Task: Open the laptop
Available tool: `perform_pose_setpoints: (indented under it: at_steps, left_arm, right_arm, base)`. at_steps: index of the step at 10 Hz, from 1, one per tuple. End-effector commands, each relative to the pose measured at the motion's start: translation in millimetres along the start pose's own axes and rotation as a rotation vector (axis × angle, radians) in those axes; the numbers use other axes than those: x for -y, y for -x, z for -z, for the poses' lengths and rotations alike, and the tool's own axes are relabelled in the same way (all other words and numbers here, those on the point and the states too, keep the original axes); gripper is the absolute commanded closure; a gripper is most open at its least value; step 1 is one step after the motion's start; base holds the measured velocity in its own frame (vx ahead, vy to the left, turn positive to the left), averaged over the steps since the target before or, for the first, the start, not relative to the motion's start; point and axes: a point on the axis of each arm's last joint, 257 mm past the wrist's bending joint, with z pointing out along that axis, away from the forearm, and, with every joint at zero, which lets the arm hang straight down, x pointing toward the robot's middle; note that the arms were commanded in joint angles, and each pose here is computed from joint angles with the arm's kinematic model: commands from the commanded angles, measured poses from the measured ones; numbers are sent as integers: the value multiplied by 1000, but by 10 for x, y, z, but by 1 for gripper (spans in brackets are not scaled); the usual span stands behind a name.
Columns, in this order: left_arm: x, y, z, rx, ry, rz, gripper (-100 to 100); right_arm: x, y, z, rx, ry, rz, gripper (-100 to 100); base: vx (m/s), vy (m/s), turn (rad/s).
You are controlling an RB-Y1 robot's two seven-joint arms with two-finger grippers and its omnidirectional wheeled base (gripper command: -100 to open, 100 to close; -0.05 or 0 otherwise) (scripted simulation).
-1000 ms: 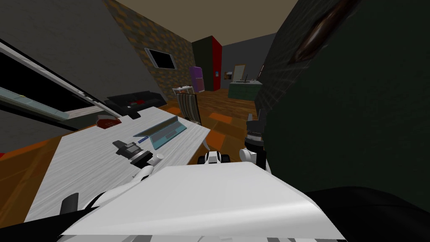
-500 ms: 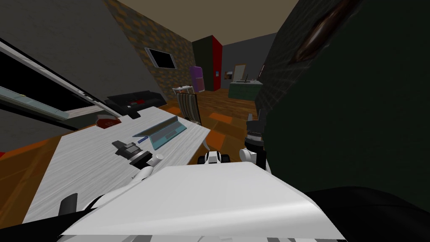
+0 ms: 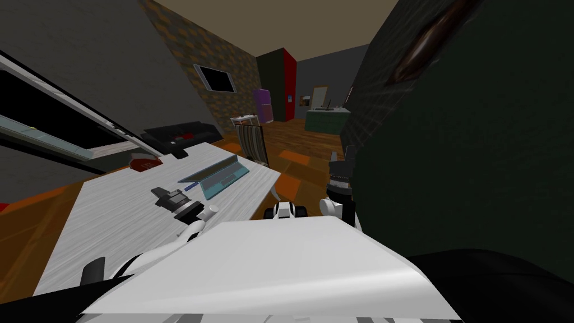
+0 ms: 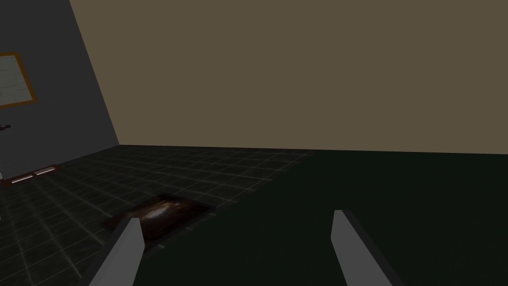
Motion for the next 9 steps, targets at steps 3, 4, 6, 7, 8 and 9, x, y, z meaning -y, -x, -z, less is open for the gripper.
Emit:
perform_pose_setpoints:
  at_steps: [3,4,6,7,8,9]
  left_arm:
    - [-141,333,205,39,44,-54,100]
    - [-169,433,255,56,57,-68,100]
    - [-220,576,334,66,72,-92,100]
    - [-220,576,334,66,72,-92,100]
    - [-220,576,334,66,72,-92,100]
    - [-254,703,395,80,86,-112,100]
  right_arm:
    - [0,0,0,0,0,0,0]
    - [0,0,0,0,0,0,0]
    - [0,0,0,0,0,0,0]
    - [0,0,0,0,0,0,0]
    - [0,0,0,0,0,0,0]
    - [0,0,0,0,0,0,0]
  base:
    - [-33,27,-182]
    - [-33,37,-254]
    - [-23,20,-138]
    - [-16,21,-94]
    - [0,15,-8]
    - [-14,10,-188]
